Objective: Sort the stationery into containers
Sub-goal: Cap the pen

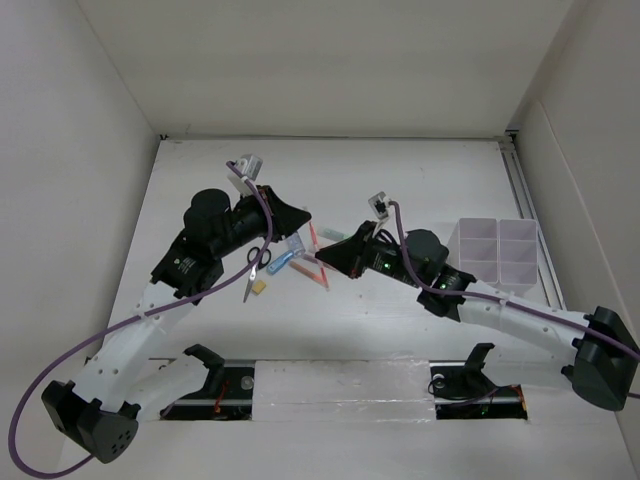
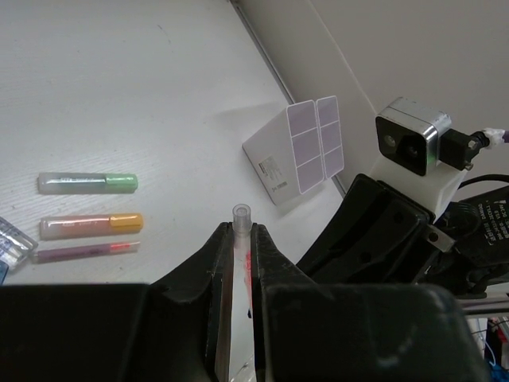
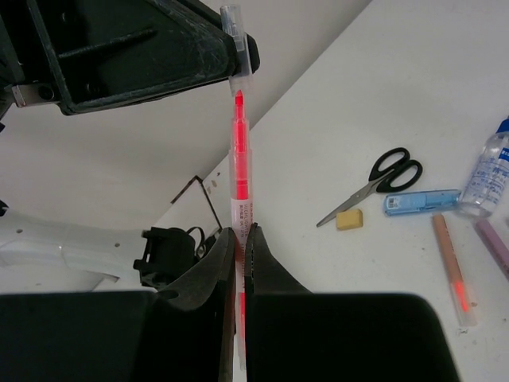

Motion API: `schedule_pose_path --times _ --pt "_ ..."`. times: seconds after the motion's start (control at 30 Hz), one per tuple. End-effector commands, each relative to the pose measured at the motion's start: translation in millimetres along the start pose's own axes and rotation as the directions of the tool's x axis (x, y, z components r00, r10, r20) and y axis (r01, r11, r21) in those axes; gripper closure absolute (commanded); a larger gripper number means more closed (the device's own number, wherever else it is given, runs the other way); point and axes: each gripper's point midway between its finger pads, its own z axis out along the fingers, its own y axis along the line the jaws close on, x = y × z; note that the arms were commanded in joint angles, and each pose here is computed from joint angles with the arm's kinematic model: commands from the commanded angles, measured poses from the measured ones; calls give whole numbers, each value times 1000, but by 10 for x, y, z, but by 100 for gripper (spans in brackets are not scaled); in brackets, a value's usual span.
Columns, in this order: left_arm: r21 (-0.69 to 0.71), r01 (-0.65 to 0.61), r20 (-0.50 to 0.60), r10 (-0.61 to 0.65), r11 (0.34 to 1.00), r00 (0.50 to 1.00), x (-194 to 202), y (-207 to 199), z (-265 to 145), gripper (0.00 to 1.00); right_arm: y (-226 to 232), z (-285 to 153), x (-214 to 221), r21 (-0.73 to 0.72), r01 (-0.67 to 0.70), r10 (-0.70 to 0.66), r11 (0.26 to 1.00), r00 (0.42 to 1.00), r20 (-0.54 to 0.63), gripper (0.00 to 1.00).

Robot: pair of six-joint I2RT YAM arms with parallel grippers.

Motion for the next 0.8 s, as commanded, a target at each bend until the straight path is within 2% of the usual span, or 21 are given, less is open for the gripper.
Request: schedule_pose_path --times 0.0,0.57,0.77 --pt "20 -16 11 16 1000 1000 -1 -20 -2 100 261 36 -326 -84 52 -45 995 995 90 100" --pt "33 -15 -2 15 999 1000 59 -7 14 100 204 108 -340 -86 17 -9 996 996 90 100" --pt "53 -38 28 37 998 999 9 -65 -46 100 185 131 -386 -83 20 -12 996 995 101 100"
